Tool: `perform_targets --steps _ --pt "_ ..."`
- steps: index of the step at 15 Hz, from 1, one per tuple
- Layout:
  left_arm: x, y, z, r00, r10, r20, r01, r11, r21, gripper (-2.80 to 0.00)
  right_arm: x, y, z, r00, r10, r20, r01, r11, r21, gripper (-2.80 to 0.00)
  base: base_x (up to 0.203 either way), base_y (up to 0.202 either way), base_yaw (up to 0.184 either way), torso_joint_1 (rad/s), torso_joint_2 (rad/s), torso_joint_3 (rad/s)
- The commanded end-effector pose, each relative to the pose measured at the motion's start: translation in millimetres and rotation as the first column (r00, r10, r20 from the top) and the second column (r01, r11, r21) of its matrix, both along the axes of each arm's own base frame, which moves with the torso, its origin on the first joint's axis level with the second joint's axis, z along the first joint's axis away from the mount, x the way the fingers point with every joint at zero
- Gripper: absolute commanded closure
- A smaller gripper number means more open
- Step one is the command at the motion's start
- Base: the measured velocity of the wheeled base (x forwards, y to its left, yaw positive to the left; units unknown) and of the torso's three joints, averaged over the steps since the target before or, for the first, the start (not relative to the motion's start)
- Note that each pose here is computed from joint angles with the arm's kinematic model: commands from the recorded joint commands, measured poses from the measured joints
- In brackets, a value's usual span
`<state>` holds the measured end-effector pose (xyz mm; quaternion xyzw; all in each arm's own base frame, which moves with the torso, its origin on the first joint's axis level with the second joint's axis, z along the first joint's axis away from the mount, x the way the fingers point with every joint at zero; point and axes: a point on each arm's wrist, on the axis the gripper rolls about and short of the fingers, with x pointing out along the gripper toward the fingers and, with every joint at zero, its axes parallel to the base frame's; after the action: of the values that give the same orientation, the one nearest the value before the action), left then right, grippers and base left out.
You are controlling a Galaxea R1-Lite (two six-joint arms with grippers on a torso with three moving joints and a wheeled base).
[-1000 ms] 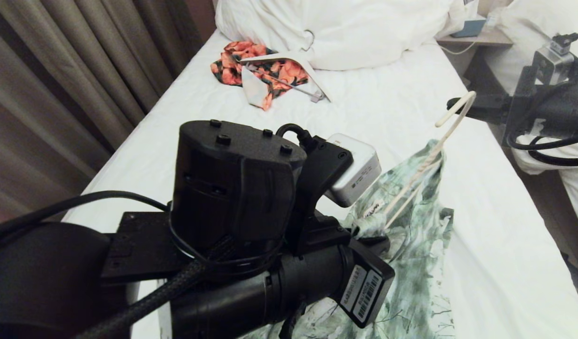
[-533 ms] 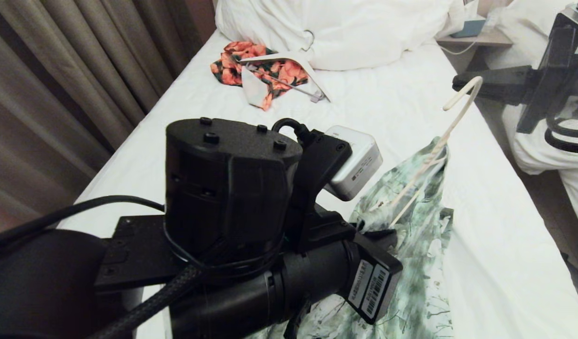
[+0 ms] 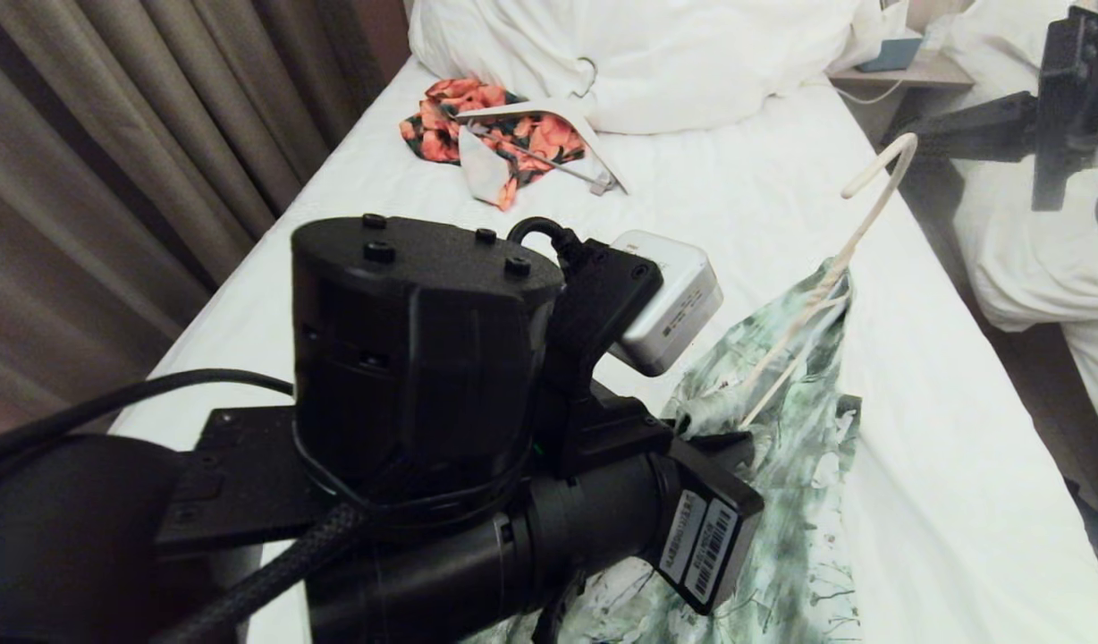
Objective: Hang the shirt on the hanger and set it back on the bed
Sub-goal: Hook the other side of the shirt onto the hanger
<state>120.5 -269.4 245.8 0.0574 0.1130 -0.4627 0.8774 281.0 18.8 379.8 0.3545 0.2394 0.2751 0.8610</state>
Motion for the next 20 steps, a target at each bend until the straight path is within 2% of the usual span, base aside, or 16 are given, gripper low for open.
perform_targets --steps 1,2,4,5,9,16,17,18,20 --pt "-0.8 1.9 3.0 1.0 0.001 0.005 -0.001 1.0 -0.01 0.0 34.5 -0.5 -26.7 0.988 -0.013 -0.151 0.005 0.998 -0.055 0.0 0.0 0.0 0.0 0.0 0.0 0.0" --pt "-1.0 2.3 3.5 1.0 0.002 0.006 -0.001 1.0 -0.012 0.0 48.6 2.9 -44.4 0.978 -0.03 -0.205 0.007 0.994 -0.113 -2.8 0.0 0.0 0.0 0.0 0.0 0.0" --pt "-1.7 4.1 5.7 1.0 0.002 0.009 -0.001 1.0 -0.019 0.0 63.2 8.5 -69.3 0.961 -0.04 -0.275 -0.008 0.985 -0.174 -2.8 0.0 0.0 0.0 0.0 0.0 0.0" --pt "-1.9 4.5 6.2 1.0 0.002 0.01 -0.001 1.0 -0.02 0.0 66.8 9.9 -73.3 0.96 -0.035 -0.276 -0.017 0.982 -0.185 -2.8 0.0 0.0 0.0 0.0 0.0 0.0" --pt "-2.2 5.1 7.0 1.0 0.002 0.011 -0.001 1.0 -0.023 0.0 70.3 10.6 -67.0 0.979 -0.029 -0.201 -0.009 0.982 -0.189 -2.8 0.0 0.0 0.0 0.0 0.0 0.0" --pt "-2.5 5.8 7.9 1.0 0.002 0.012 -0.001 1.0 -0.026 0.0 69.3 27.9 -65.7 0.983 0.024 -0.183 -0.059 0.98 -0.19 -2.8 0.0 0.0 0.0 0.0 0.0 0.0" --pt "-2.5 5.9 7.8 1.0 0.002 0.012 -0.001 1.0 -0.025 0.0 69.7 30.9 -66.6 0.983 0.03 -0.183 -0.065 0.979 -0.191 -0.54 0.0 0.0 0.0 0.0 0.0 0.0" --pt "-2.6 6.1 7.6 1.0 0.002 0.012 -0.001 1.0 -0.024 0.0 69.9 31.2 -66.9 0.983 0.03 -0.182 -0.066 0.979 -0.193 0.0 0.0 0.0 0.0 0.0 0.0 0.0" --pt "-2.5 5.9 7.3 1.0 0.002 0.011 -0.001 1.0 -0.023 0.0 70.7 31.3 -68.5 0.983 0.034 -0.179 -0.071 0.976 -0.204 0.0 0.0 0.0 0.0 0.0 0.0 0.0"
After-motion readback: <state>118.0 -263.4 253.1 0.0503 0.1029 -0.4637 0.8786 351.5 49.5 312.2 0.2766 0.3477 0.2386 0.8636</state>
